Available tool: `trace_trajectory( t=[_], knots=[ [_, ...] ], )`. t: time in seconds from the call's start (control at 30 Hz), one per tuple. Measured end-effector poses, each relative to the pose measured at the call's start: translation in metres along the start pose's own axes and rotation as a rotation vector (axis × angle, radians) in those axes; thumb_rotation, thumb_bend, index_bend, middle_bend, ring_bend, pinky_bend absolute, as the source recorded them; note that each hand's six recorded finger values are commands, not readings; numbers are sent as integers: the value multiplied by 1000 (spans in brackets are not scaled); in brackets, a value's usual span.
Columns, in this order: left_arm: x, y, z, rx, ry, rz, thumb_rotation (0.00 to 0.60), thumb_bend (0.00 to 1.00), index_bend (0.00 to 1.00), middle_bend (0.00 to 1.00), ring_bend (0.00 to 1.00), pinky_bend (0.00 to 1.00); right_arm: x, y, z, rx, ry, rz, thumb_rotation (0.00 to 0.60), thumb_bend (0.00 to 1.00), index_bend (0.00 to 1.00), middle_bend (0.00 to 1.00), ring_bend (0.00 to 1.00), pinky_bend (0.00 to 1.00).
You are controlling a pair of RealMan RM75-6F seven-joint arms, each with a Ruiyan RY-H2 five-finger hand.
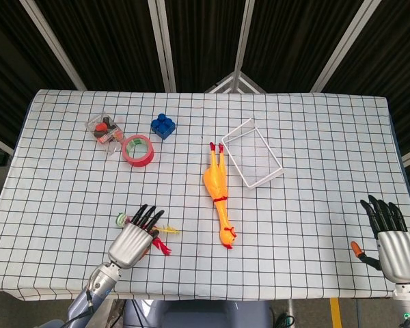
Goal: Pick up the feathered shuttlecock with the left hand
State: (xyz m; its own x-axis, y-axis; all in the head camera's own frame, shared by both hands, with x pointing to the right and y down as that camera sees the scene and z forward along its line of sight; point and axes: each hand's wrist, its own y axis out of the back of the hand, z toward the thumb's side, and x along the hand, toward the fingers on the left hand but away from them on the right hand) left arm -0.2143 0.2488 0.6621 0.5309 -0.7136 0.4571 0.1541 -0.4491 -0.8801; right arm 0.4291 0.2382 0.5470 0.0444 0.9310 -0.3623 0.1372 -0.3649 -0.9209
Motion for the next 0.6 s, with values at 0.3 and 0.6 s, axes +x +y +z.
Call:
trace_trajectory(
  t=[0.3,0.6],
  knots=[
    [-3,-1,-6,-5,15,-10,600,502,538,67,0,0,0,0,0,2,-3,0,600,339,0,0,0,0],
    [-4,0,-9,-9,20,-7,600,615,609,79,0,0,0,0,0,-1,-3,1,600,339,0,0,0,0]
  ],
)
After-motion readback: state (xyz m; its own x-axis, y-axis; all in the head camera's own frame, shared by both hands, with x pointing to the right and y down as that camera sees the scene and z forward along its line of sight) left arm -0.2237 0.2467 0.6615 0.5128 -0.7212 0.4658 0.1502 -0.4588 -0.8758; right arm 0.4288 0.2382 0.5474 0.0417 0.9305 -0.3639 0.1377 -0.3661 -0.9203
